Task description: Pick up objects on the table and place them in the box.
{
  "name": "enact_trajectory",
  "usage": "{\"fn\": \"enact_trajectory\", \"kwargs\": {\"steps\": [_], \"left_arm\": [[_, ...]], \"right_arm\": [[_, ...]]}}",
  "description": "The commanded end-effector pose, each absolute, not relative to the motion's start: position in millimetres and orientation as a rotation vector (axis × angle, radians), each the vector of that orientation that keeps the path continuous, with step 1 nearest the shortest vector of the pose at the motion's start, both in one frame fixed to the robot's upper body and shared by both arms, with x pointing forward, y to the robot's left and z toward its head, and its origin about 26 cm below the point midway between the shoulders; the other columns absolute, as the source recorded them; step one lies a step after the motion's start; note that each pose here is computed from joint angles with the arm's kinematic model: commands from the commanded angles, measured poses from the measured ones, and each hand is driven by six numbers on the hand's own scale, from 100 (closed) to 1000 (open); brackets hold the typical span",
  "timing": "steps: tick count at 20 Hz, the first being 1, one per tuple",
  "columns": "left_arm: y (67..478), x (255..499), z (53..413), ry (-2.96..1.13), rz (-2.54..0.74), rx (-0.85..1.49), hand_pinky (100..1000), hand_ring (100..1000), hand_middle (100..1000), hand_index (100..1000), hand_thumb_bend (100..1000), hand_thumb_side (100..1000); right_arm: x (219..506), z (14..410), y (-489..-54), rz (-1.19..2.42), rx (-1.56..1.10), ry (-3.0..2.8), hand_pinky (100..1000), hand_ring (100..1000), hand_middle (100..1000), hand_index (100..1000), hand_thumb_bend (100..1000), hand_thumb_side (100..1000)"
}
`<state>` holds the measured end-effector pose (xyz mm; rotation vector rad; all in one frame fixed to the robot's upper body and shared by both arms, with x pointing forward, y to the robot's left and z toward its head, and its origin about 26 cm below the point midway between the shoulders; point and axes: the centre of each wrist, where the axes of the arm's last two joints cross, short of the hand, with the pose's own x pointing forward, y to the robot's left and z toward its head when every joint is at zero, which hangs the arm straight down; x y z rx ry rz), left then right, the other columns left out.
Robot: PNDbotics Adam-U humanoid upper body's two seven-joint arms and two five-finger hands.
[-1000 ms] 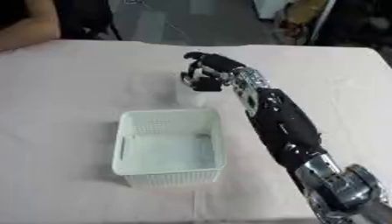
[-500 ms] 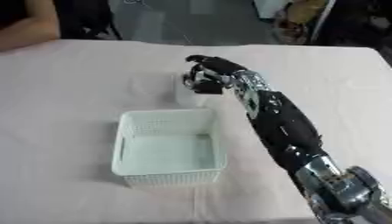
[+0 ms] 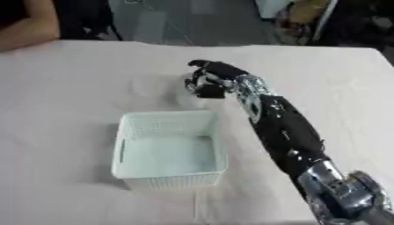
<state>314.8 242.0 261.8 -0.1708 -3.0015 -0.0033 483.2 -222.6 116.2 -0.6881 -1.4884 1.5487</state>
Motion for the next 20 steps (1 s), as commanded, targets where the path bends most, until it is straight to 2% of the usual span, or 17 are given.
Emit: {"fn": "enact_trajectory", "kwargs": {"steps": [1, 20], "left_arm": [[241.0, 312.0, 271.5, -3.035, -0.03, -0.186, 679, 696, 724, 876, 533, 892], [233.3, 312.6, 278.4, -3.064, -0.033, -0.247, 679, 697, 724, 876, 538, 888]], "right_arm": [[487.8, 130.8, -223.4, 1.542, -0.719, -1.506, 1000, 1000, 1000, 661, 100, 1000], [488.5, 123.2, -221.8, 1.604, -0.704, -1.443, 1000, 1000, 1000, 688, 100, 1000]]}}
